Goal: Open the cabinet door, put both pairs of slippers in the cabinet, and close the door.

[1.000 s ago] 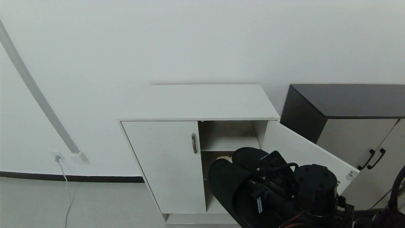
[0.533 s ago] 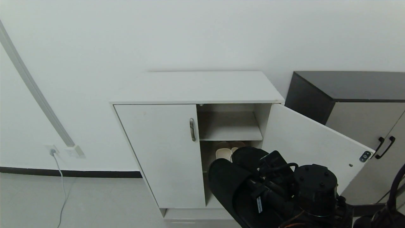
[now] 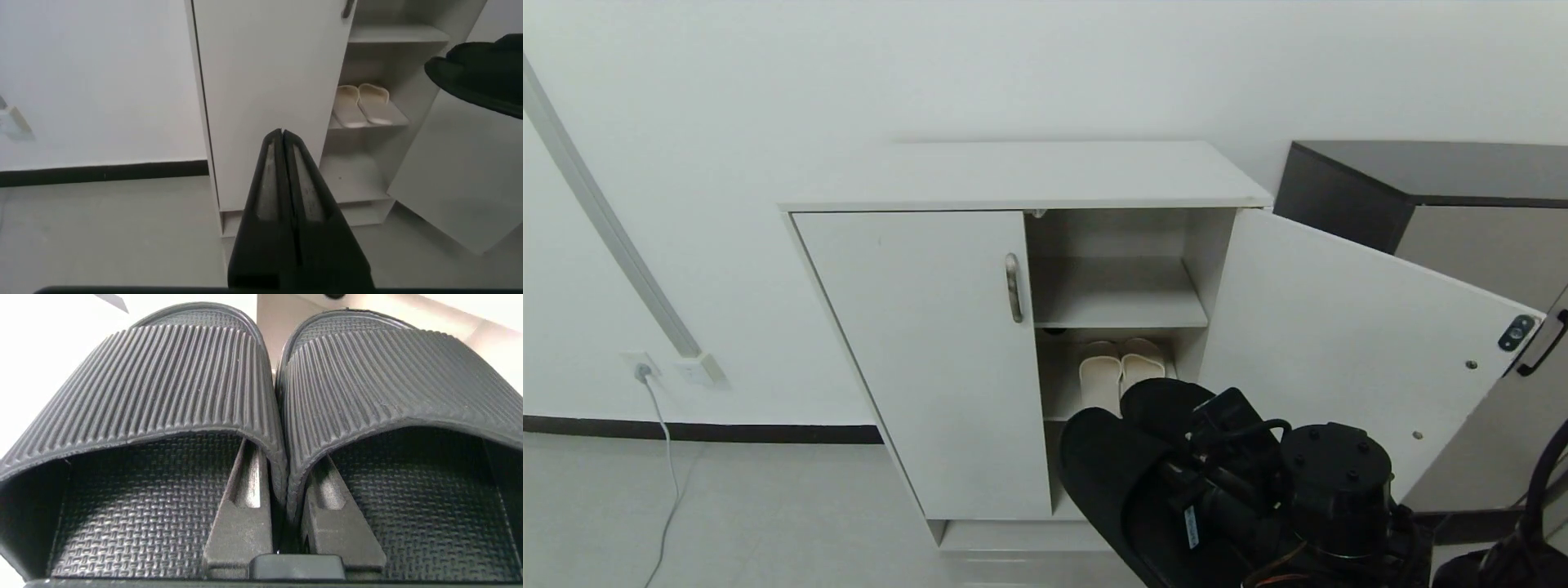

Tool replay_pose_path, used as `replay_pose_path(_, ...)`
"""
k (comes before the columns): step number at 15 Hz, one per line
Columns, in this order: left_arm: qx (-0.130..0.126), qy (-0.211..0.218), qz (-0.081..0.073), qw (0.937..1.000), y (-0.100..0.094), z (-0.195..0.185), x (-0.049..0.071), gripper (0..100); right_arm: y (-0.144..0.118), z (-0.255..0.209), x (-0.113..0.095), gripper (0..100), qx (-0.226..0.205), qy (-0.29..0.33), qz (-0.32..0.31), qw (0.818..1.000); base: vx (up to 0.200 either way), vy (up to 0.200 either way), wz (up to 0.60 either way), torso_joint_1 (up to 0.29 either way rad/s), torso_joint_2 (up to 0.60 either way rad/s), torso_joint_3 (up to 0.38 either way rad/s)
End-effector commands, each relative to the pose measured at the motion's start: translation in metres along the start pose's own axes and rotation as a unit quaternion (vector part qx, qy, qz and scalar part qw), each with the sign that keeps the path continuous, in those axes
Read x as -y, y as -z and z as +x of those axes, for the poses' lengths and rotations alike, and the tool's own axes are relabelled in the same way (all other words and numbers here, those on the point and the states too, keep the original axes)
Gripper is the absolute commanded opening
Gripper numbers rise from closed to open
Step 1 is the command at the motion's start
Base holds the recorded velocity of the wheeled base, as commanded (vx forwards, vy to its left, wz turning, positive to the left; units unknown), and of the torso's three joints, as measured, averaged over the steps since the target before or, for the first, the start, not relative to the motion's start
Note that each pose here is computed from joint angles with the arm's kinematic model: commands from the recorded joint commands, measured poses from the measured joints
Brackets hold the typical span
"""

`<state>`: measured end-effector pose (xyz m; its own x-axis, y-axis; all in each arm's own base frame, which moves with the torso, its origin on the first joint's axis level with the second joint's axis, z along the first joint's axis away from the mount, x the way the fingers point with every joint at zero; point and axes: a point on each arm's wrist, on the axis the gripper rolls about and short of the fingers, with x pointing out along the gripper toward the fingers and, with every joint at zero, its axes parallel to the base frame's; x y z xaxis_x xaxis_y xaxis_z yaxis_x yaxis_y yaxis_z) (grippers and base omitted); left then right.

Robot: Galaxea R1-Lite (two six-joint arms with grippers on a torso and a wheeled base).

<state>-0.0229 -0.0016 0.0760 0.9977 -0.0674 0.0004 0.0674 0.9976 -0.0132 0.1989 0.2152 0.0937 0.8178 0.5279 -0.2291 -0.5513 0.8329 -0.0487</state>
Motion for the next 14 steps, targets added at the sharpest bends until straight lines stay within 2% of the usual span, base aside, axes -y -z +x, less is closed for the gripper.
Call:
replay_pose_path(1, 0.000, 0.000, 0.000, 1.0000, 0.0000, 0.0000, 0.0000, 0, 0.0000, 0.0001, -0.0002, 0, 0.000, 0.000, 0.000, 1.000, 0.000, 0.000, 0.00, -0.129, 0.47, 0.349)
replay_pose_path(10, 0.001, 0.000, 0.000, 1.0000, 0.0001, -0.0001, 0.0000, 0, 0.0013, -0.0011, 0.0002, 0, 0.002, 0.000, 0.000, 1.000, 0.000, 0.000, 0.00, -0.058, 0.44, 0.372)
replay_pose_path(14, 0.000, 0.000, 0.000, 1.0000, 0.0000, 0.0000, 0.0000, 0, 0.0024, -0.0006, 0.0000, 0, 0.001, -0.001, 0.000, 1.000, 0.000, 0.000, 0.00, 0.002, 0.10, 0.091)
